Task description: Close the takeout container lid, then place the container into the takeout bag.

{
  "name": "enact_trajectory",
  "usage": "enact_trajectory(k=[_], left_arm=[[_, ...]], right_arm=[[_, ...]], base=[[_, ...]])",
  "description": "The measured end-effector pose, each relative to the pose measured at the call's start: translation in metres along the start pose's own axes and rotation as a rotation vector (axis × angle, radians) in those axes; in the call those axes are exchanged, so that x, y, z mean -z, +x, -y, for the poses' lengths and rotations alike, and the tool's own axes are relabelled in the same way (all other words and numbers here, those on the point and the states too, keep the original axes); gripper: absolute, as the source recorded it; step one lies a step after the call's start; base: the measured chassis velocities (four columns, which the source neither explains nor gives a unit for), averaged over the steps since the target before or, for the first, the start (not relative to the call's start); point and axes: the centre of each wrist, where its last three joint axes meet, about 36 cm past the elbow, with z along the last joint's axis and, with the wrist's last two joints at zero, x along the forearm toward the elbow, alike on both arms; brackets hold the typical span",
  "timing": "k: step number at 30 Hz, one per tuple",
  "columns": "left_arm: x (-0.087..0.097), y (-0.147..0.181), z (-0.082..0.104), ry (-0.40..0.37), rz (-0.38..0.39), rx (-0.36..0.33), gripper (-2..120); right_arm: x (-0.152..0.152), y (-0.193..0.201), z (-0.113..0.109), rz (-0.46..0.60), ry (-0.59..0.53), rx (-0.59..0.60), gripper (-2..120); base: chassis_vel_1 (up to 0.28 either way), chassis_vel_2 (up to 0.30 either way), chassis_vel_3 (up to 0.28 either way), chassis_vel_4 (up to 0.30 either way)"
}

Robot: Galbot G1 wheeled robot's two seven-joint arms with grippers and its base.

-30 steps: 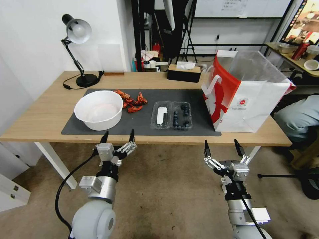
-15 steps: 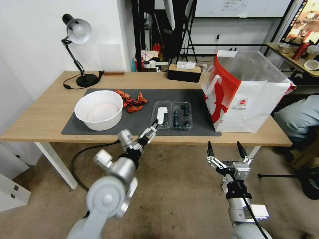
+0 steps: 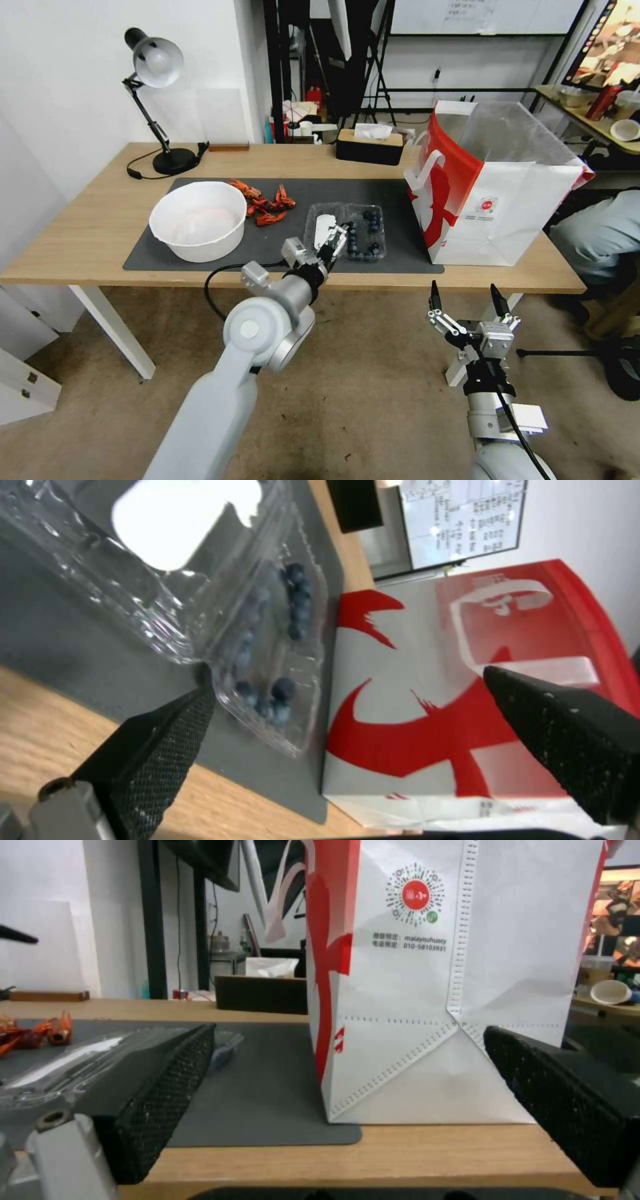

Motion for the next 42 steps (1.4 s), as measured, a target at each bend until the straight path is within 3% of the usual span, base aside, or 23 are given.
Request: enact_trajectory(k=[12, 29, 38, 42], left_arm=[[0.006, -0.021, -0.010, -0.002, 0.025, 0.097, 100], [0.012, -0.029, -0.017, -0.024, 0.092, 0.100, 100], [-0.005, -0.028, -0.034, -0.198, 0.197, -0.026, 100], [-0.017, -0.032, -0.055, -0.352, 0.277, -0.123, 100]], right_arm=[[0.001, -0.006, -0.001, 0.002, -0.001, -0.011, 100], [0.005, -0.005, -0.001, 0.009, -0.007, -0.016, 100], [0.006, -0.004, -0.002, 0.011, -0.009, -0.017, 100], [0.006, -0.004, -0.003, 0.013, -0.010, -0.016, 100]], base=[[0.000, 0.000, 0.000, 0.000], [0.000, 0.000, 0.000, 0.000], [0.000, 0.000, 0.000, 0.000], [0.000, 0.000, 0.000, 0.000]])
